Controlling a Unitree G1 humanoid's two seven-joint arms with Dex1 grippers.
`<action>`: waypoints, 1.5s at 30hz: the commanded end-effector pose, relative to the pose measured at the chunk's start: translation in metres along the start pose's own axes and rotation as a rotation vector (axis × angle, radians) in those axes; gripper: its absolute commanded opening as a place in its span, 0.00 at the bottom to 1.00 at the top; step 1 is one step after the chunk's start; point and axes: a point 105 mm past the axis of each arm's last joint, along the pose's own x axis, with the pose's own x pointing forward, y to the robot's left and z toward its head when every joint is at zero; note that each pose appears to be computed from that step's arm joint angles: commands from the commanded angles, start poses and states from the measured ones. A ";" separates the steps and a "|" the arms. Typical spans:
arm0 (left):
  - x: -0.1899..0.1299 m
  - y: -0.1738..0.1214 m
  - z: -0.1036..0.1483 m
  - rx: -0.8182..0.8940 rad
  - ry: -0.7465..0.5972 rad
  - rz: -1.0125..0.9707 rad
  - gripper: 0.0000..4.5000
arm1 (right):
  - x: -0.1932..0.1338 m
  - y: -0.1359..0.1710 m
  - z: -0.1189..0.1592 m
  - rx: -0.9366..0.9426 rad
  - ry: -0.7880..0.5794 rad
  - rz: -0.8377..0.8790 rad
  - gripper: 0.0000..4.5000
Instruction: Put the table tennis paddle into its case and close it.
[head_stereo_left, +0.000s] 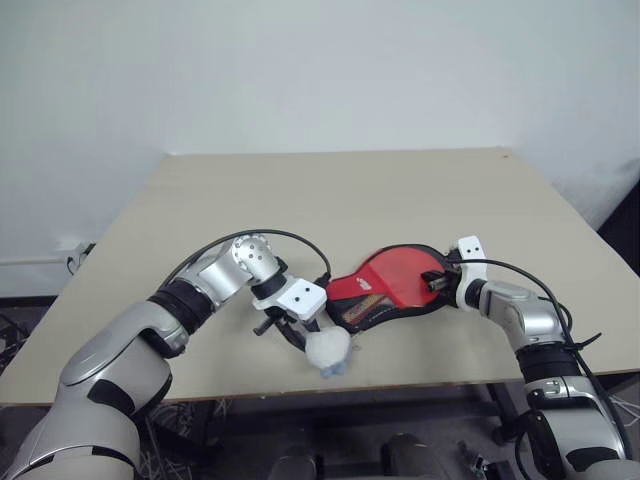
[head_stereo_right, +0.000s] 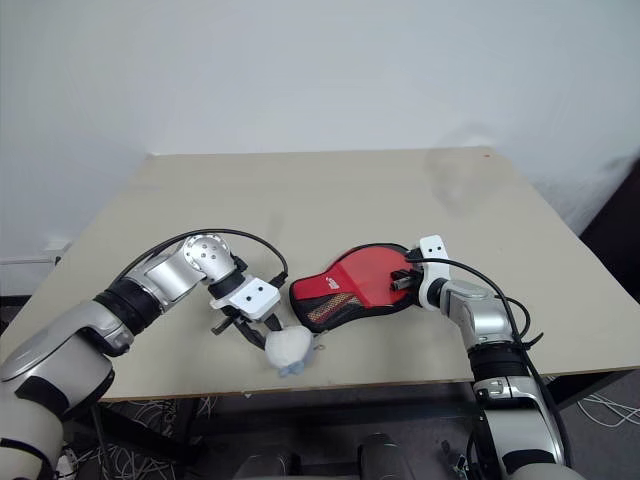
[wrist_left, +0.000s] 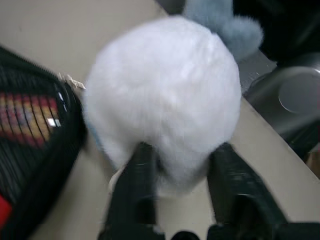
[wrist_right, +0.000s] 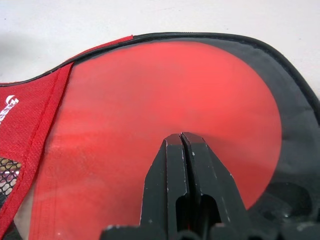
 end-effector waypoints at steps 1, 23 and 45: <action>-0.001 0.001 0.002 -0.003 -0.003 -0.014 0.55 | -0.001 -0.005 -0.010 0.007 0.039 -0.016 0.00; -0.042 0.048 0.057 -0.144 -0.551 0.319 0.73 | -0.014 -0.007 0.008 0.000 -0.058 -0.028 0.00; -0.088 0.093 -0.056 -0.573 -0.622 1.599 0.81 | -0.063 -0.058 0.057 -0.177 -0.327 -0.473 0.00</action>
